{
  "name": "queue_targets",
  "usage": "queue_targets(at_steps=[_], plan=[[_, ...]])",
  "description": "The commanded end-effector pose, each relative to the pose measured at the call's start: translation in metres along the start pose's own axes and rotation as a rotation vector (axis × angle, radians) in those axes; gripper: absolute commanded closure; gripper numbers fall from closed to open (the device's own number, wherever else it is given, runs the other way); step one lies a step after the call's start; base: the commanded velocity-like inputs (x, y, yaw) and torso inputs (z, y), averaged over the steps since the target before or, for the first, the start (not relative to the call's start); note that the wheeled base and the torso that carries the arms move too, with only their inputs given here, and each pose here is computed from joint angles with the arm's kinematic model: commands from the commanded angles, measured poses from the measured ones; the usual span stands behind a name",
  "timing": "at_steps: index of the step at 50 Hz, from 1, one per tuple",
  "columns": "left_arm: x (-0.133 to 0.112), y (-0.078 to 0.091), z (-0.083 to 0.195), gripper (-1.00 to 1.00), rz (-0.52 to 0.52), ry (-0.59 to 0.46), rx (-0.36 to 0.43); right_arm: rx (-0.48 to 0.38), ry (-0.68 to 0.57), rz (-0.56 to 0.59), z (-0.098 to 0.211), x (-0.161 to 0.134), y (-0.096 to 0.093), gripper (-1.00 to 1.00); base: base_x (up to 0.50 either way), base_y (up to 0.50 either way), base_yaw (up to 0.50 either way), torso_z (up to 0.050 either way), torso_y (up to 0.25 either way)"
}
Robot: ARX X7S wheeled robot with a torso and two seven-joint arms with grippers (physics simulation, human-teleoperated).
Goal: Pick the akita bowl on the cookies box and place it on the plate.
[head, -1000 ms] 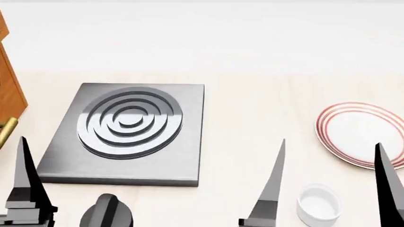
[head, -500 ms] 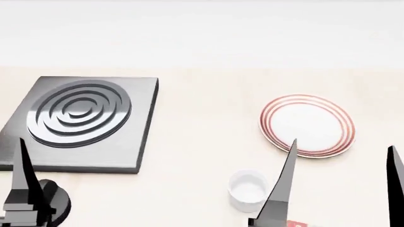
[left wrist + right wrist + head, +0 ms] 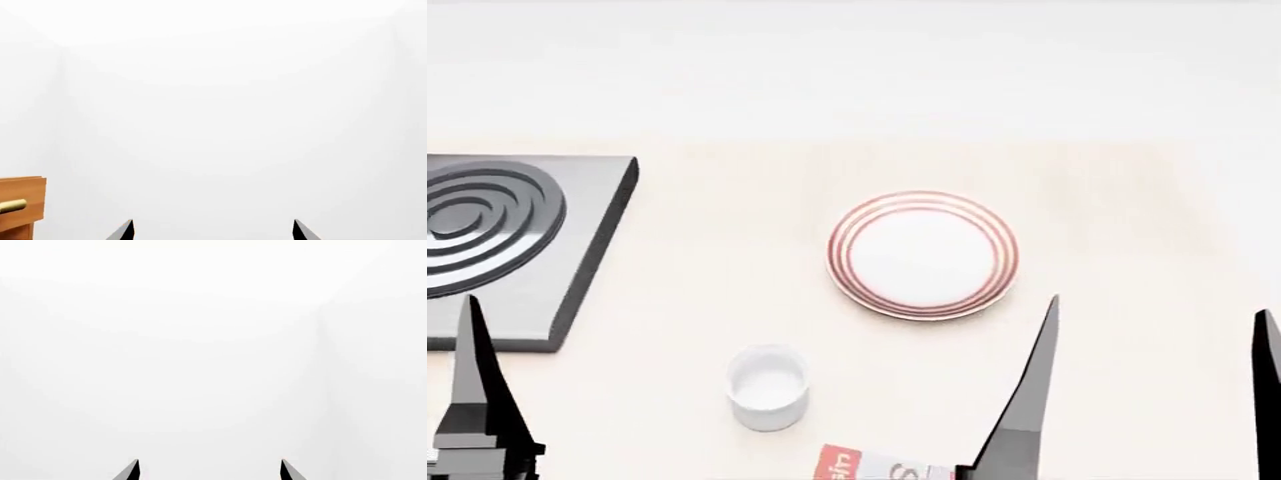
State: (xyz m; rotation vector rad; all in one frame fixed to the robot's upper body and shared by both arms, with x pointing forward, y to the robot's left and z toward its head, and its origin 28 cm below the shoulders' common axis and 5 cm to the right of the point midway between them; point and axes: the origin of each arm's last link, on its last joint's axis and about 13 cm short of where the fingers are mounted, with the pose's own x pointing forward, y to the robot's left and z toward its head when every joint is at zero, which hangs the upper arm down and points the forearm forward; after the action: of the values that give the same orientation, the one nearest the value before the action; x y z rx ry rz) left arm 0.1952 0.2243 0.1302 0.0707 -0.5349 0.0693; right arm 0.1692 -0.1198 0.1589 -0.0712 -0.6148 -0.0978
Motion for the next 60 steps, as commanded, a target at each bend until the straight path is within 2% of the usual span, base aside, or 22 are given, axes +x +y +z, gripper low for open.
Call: queue_targets(at_steps=[1, 8, 10, 13, 17, 22, 24, 37, 41, 46, 57, 60], plan=[[0.0, 0.0, 0.001, -1.0, -0.004, 0.001, -0.001, 0.003, -0.005, 0.016, 0.001, -0.001, 0.0, -1.0, 0.0, -0.5, 0.0, 0.0, 0.0], [0.0, -0.002, 0.002, -1.0, -0.027, 0.008, -0.004, -0.003, 0.001, 0.038, 0.001, 0.001, 0.001, -1.0, 0.0, -0.5, 0.0, 0.0, 0.0], [0.001, -0.001, 0.011, -1.0, -0.024, -0.019, -0.007, 0.015, 0.0, 0.051, 0.008, 0.002, 0.001, -1.0, 0.0, -0.5, 0.0, 0.0, 0.0], [0.001, 0.0, 0.007, -1.0, -0.01, -0.002, -0.016, 0.074, 0.051, 0.002, 0.003, 0.004, -0.001, -1.0, 0.0, -0.4, 0.0, 0.0, 0.0], [-0.002, 0.0, 0.002, -1.0, -0.025, 0.033, -0.011, 0.01, 0.062, 0.037, -0.005, -0.002, 0.005, -1.0, 0.0, 0.0, 0.0, 0.0, 0.0], [0.002, 0.0, 0.002, -1.0, -0.016, 0.04, -0.026, 0.031, 0.058, 0.044, -0.005, 0.001, 0.005, -1.0, 0.05, 0.0, 0.0, 0.0, 0.0], [0.0, 0.0, 0.0, -1.0, -0.022, 0.048, -0.025, 0.006, 0.058, 0.054, -0.007, 0.0, 0.007, -1.0, 0.5, 0.0, 0.0, 0.0, 0.0], [-0.001, 0.001, -0.003, -1.0, -0.001, 0.037, -0.003, 0.035, 0.051, 0.066, -0.003, -0.001, 0.005, -1.0, 0.5, 0.0, 0.0, 0.0, 0.0], [-0.002, 0.0, -0.003, -1.0, -0.021, 0.034, -0.021, 0.016, 0.05, 0.02, -0.005, 0.0, 0.004, -1.0, 0.5, 0.0, 0.0, 0.0, 0.0], [-0.004, 0.003, 0.0, -1.0, -0.046, 0.027, -0.069, -0.008, 0.039, 0.013, -0.004, -0.001, 0.004, -1.0, 0.17, 0.0, 0.0, 0.041, 0.0], [0.0, 0.003, 0.0, -1.0, -0.051, 0.037, -0.072, -0.008, 0.026, 0.025, -0.002, 0.001, 0.004, -1.0, 0.0, 0.0, 0.0, 0.05, 0.0], [0.002, 0.001, 0.003, -1.0, -0.075, 0.035, -0.065, -0.031, 0.016, 0.048, 0.001, 0.005, 0.005, -1.0, 0.0, 0.0, 0.0, 0.05, 0.0]])
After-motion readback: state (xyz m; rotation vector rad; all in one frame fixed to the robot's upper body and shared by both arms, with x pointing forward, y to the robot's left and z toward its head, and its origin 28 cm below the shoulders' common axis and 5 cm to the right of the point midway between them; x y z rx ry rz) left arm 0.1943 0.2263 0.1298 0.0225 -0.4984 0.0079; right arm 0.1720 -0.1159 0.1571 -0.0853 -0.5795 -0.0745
